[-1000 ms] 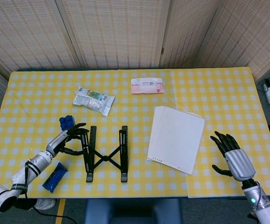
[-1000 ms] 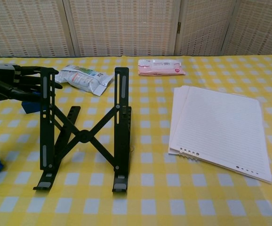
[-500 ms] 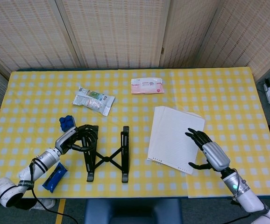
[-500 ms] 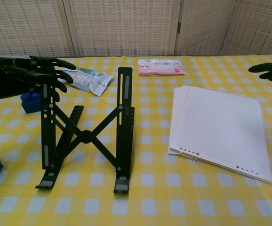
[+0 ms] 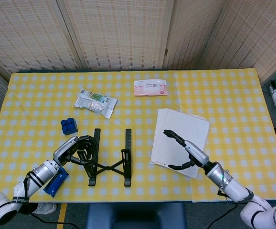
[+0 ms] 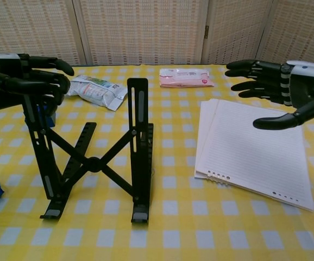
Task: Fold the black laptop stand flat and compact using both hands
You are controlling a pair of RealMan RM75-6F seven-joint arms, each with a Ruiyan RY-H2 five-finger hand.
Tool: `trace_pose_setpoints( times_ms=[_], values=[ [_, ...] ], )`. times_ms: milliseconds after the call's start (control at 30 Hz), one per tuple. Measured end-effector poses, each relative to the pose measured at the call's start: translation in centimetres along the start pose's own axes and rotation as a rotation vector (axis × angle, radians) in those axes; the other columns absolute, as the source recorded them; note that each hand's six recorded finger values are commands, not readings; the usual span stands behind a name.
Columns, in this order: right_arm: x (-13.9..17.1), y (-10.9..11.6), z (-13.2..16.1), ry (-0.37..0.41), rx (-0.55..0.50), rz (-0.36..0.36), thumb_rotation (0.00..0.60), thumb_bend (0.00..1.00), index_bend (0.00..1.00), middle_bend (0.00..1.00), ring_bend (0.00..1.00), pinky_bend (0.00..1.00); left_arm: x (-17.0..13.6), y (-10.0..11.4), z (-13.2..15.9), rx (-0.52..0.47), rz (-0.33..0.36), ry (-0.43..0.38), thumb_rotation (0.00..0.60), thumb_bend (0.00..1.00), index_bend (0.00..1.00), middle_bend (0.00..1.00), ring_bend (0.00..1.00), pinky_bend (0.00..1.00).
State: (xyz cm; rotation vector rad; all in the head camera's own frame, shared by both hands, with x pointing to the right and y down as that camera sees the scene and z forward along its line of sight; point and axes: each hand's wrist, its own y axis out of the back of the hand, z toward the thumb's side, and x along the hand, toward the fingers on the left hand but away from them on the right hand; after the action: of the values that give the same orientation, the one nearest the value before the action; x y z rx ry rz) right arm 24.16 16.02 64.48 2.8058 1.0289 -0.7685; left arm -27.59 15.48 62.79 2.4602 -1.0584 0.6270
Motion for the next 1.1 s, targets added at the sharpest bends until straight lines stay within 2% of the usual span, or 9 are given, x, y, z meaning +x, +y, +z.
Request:
trace_pose_setpoints(
  times_ms=[200, 400, 633, 867, 1100],
  values=[
    [-2.3, -1.5, 1.6, 0.047, -0.132, 0.083, 0.6, 0.25, 0.0, 0.05, 0.09, 0.0, -1.4, -1.4, 0.6, 0.033, -0.047, -0.032, 0.6, 0.21, 0.45, 0.56, 0.54, 0.6],
    [-3.2, -2.9, 2.5, 0.071, -0.199, 0.151, 0.6, 0.25, 0.0, 0.05, 0.09, 0.0, -2.8, -2.6, 0.6, 0.063, -0.092, -0.04, 0.6, 0.21, 0.45, 0.56, 0.54, 0.61],
    [-3.4, -3.9, 3.0, 0.088, -0.276, 0.205, 0.6, 0.25, 0.0, 0.05, 0.11, 0.0, -4.8, -4.6, 0.4, 0.096, -0.176, -0.038, 0.6, 0.21, 0.45, 0.57, 0.54, 0.63],
    [-3.7, -5.4, 3.1, 0.095, -0.391, 0.264, 0.6, 0.25, 0.0, 0.09, 0.15, 0.0, -5.6, -5.5, 0.7, 0.114, -0.209, -0.044, 0.6, 0.21, 0.45, 0.57, 0.54, 0.63],
    [-5.0, -7.6, 2.9, 0.102, -0.521, 0.357, 0.6, 0.25, 0.0, 0.12, 0.19, 0.02, -5.7, -6.0, 0.8, 0.117, -0.22, -0.042, 0.6, 0.21, 0.43, 0.57, 0.54, 0.63]
  ],
)
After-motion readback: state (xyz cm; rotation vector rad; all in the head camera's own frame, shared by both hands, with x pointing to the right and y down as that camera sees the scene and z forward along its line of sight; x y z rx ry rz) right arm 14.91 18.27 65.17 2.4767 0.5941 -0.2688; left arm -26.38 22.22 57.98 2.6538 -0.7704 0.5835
